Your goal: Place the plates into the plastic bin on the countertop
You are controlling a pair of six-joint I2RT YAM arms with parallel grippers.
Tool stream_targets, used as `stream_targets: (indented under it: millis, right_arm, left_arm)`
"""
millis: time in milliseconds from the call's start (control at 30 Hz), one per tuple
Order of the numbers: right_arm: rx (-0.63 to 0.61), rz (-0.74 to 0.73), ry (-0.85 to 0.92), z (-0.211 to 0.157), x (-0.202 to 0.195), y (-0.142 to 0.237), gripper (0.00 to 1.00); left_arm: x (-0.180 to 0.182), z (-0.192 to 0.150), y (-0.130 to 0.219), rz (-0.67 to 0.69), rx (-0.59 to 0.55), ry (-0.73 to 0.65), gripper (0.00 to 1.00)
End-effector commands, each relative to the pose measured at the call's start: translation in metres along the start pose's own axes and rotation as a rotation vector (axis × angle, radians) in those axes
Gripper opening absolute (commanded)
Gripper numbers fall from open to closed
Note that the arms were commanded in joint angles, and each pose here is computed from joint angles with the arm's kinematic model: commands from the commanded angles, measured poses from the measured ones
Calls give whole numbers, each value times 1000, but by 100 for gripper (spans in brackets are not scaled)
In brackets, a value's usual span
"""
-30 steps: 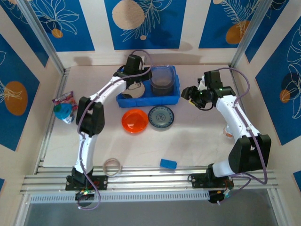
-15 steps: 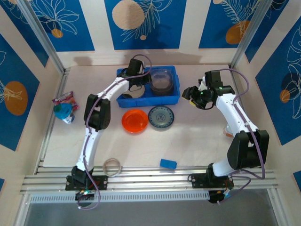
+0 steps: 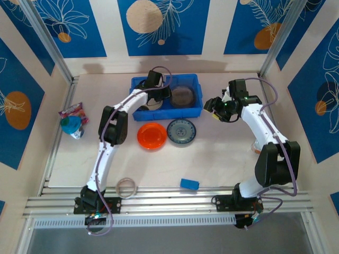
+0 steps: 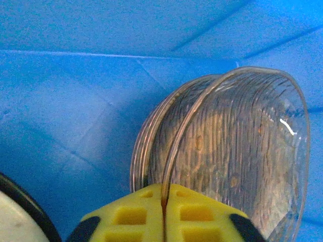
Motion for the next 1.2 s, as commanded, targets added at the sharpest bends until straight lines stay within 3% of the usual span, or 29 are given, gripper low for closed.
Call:
stream_targets:
  millis: [0, 167, 633, 800, 1033, 1167]
  right_arm:
    - [20, 20, -2, -1, 6, -4, 56]
    - [11, 11, 16, 0, 9, -2, 56]
    - [2, -2, 34, -5, 12, 2, 55]
    - [4, 1, 40, -4, 14, 1, 55]
    - [16, 7, 45, -7, 15, -3, 52]
    - [27, 15, 62, -16, 14, -9, 48]
  left_arm:
    - [-15, 6, 5, -34, -6, -21, 27]
    - [-21, 13, 10, -35, -19, -41, 45]
    - [-23, 16, 21, 5, -23, -53, 45]
    - [-20, 19, 29, 49, -44, -92, 55]
    - [-26, 25, 44, 21, -78, -103, 55]
    - [-38, 27, 66, -18, -139, -141, 60]
Point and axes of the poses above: each hand's point on the last joint's axis, 136 mm out from that joint toward the fingers, its own y axis back along the fingers, its own x axis along the line the jaws close on, z = x × y, the point moved 6 cm from there along y, back along the fingers, and after that the axes turned 4 degrees about y, right-handed, at the moved point
